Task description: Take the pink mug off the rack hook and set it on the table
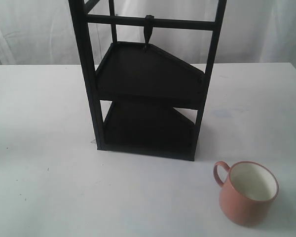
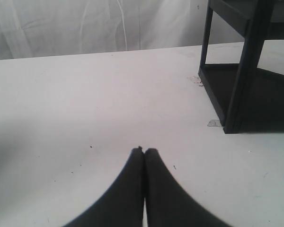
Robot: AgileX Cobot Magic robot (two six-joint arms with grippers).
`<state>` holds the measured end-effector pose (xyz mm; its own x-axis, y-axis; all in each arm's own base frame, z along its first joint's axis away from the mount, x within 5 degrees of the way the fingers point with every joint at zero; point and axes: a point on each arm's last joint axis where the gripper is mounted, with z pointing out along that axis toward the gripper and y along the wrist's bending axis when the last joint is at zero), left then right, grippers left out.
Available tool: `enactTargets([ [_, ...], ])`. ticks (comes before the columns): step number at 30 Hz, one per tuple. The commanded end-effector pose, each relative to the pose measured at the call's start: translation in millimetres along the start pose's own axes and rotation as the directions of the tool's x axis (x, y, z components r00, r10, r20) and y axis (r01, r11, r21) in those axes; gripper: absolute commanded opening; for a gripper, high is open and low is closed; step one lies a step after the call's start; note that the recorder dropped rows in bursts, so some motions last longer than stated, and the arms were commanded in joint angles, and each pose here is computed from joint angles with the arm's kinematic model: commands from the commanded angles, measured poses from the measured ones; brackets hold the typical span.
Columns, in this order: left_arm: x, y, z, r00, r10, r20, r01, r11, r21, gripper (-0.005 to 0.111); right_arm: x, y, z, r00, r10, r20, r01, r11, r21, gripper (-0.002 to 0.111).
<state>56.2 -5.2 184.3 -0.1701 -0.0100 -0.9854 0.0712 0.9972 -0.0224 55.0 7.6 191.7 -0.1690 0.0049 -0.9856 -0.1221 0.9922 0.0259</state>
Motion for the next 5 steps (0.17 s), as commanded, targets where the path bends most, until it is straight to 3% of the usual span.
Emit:
enactTargets([
  [1,0.9,0.3,0.0,1.000,0.000,0.003,0.000,1.000,-0.004,0.000,0.8,-0.4,0.0,1.000,-0.018,0.009,0.018,1.000,0.005,0.000],
  [5,0.9,0.3,0.0,1.000,0.000,0.003,0.000,1.000,-0.004,0.000,0.8,-0.4,0.0,1.000,-0.018,0.009,0.018,1.000,0.005,0.000],
])
